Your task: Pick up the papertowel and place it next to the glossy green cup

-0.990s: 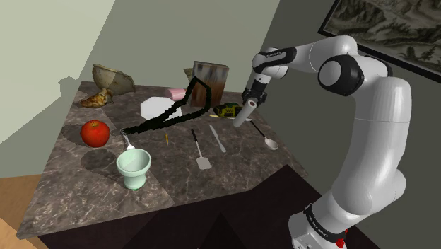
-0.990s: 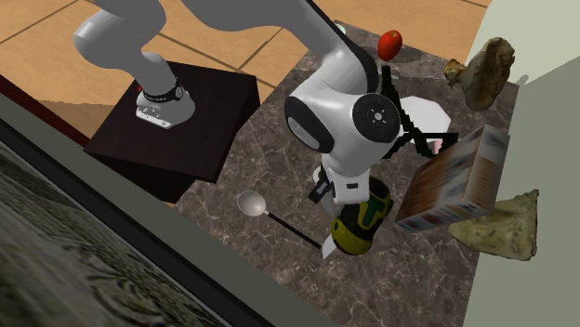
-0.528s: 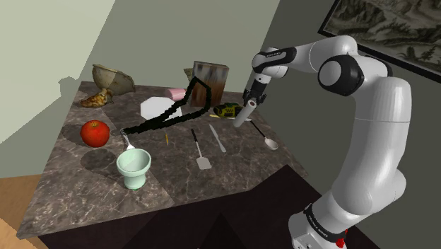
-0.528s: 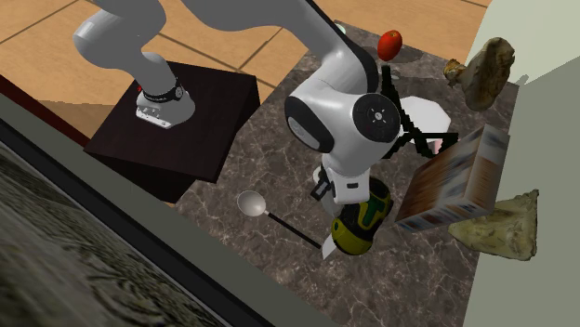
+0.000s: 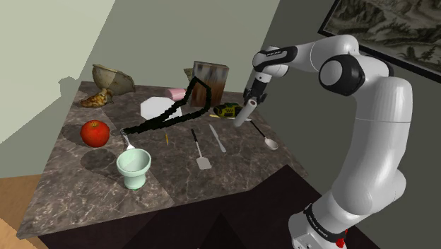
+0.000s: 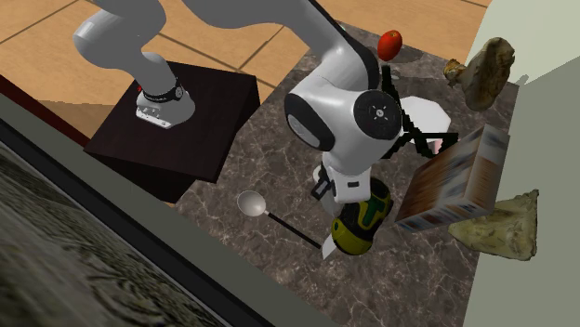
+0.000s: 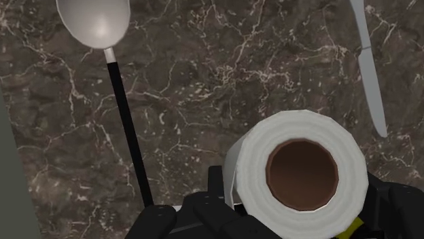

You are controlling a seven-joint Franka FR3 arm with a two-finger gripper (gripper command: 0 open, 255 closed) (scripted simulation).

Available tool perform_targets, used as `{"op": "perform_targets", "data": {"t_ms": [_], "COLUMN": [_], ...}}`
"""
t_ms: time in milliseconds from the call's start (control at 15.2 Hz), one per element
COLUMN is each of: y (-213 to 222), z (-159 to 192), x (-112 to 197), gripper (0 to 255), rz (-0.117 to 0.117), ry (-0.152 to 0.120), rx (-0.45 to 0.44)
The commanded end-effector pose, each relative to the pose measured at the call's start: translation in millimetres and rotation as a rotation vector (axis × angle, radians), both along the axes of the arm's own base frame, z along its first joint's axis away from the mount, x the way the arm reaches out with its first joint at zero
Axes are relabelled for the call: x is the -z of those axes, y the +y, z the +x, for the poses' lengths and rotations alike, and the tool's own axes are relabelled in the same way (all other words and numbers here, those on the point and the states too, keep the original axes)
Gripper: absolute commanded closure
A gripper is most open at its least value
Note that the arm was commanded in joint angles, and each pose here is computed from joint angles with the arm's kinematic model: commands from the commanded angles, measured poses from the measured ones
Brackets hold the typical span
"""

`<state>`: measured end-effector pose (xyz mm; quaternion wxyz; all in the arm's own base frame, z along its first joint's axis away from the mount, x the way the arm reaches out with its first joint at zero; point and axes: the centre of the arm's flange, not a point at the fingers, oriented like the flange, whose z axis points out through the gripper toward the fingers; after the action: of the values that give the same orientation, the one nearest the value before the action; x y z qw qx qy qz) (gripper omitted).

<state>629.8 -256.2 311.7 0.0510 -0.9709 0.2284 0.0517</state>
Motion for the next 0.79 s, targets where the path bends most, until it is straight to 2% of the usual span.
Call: {"op": "perform_targets", "data": {"t_ms": [0, 726], "y": [0, 0], "z": [0, 0], "x": [-9, -67], "gripper": [255, 255], "rz": [0.0, 0.0], "ry": [0.0, 0.0], "rx": [0.0, 0.0]}}
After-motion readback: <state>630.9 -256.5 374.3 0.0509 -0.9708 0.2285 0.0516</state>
